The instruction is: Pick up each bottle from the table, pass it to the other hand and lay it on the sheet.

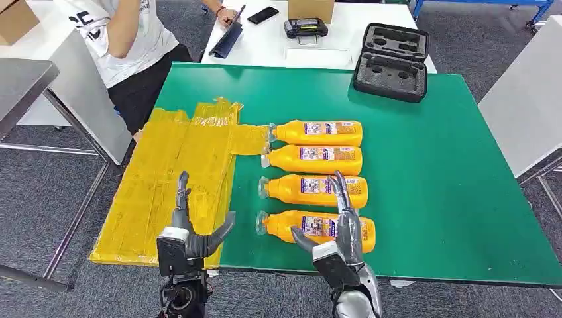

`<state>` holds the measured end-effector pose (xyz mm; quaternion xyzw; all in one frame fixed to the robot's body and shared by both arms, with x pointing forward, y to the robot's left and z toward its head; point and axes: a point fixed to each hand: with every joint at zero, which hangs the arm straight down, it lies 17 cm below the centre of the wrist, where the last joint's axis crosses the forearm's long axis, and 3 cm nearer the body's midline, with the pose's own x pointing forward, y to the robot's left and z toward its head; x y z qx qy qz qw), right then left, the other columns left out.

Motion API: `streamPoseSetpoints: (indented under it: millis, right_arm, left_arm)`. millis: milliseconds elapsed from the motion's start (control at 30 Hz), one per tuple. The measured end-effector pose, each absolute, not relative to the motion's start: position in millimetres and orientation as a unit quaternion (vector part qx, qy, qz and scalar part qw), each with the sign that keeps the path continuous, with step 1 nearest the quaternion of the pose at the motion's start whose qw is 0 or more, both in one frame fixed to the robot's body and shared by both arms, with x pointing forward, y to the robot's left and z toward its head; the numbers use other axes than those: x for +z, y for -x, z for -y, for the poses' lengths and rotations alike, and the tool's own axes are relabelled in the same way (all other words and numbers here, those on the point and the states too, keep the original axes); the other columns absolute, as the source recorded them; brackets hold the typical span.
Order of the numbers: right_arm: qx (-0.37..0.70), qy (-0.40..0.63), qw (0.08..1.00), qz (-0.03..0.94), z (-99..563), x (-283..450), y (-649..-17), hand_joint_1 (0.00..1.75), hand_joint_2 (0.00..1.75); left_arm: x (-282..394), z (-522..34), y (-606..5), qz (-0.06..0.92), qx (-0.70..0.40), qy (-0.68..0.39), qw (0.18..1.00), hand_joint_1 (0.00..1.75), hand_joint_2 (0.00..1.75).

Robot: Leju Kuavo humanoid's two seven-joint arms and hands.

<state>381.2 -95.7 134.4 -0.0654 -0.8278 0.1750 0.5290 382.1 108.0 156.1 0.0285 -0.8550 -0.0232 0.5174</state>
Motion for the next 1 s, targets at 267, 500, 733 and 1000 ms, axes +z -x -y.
streamPoseSetpoints:
  millis: [267,500,733,1000]
  right_arm:
    - [0.309,0.086,0.565,0.761,94,96,-393,0.00,1.75]
    - [0.368,0.082,0.573,0.727,92,83,-402,0.00,1.75]
    - [0.421,0.073,0.577,0.696,86,66,-407,0.00,1.75]
    - [0.471,0.114,0.572,0.662,101,46,-406,0.00,1.75]
  left_arm:
    - [159,-109,-385,0.856,-0.016,-0.023,0.516,0.00,1.75]
    - [161,-119,-385,0.856,-0.001,-0.032,0.517,0.00,1.75]
    - [170,-122,-385,0.860,0.004,-0.034,0.509,0.00,1.75]
    - [171,-123,-383,0.862,-0.002,-0.040,0.505,0.00,1.75]
